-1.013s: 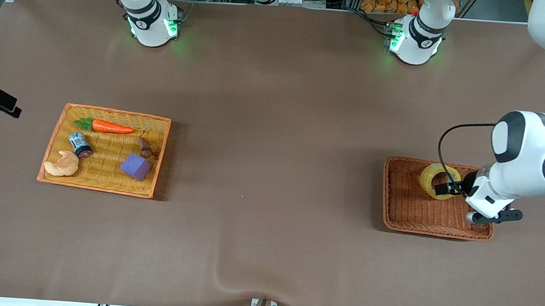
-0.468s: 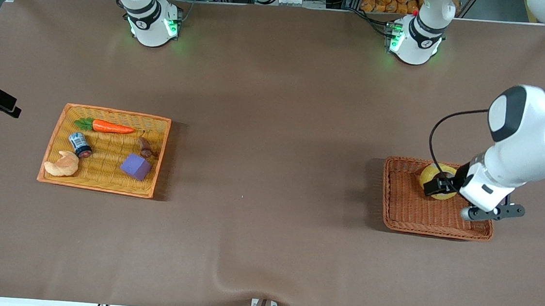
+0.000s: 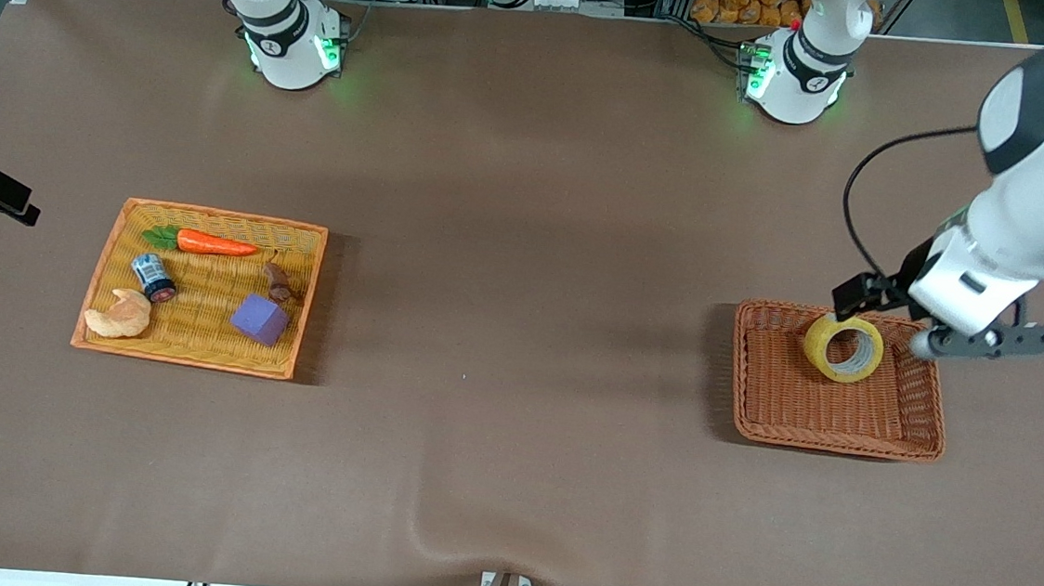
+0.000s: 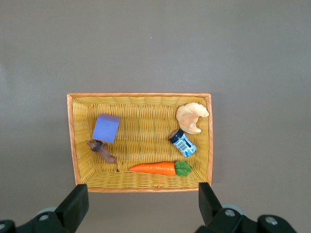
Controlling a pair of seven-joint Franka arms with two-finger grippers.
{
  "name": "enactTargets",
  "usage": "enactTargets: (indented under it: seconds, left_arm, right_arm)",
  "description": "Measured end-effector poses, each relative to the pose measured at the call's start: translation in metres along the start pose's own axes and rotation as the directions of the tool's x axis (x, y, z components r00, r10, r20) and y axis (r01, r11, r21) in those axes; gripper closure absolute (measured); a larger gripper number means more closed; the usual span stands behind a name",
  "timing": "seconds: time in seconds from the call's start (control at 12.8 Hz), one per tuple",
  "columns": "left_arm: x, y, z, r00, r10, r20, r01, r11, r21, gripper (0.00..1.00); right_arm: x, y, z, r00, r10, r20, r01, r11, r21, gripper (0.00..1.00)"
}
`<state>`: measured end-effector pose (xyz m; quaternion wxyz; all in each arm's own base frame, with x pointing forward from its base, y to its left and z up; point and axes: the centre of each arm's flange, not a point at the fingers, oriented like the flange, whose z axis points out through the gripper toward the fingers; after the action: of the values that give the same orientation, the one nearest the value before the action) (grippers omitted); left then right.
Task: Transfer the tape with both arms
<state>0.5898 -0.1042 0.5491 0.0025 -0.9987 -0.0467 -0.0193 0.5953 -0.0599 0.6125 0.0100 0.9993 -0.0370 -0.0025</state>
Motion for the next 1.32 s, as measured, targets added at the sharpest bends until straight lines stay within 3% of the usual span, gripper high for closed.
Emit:
enactTargets:
  seconds: [0.39,0.7,1.32]
  left_arm:
    - [-0.036,0.015,-0.034,0.994,0.094,0.050,-0.096,0.995,0.039,0.00]
    - [-0.043,-0.003,-0.062,0.988,0.150,0.049,-0.152,0.987,0.046,0.00]
    - [-0.042,-0.032,-0.083,0.991,0.115,0.071,-0.116,0.993,0.011,0.00]
  right_arm:
    - [0.000,0.000,0.000,1.000,0.000,0.000,0.000,1.000,0.000,0.00]
    - [0.000,0.000,0.000,1.000,0.000,-0.001,0.000,1.000,0.000,0.00]
    - [0.000,0.000,0.000,1.000,0.000,-0.001,0.000,1.000,0.000,0.00]
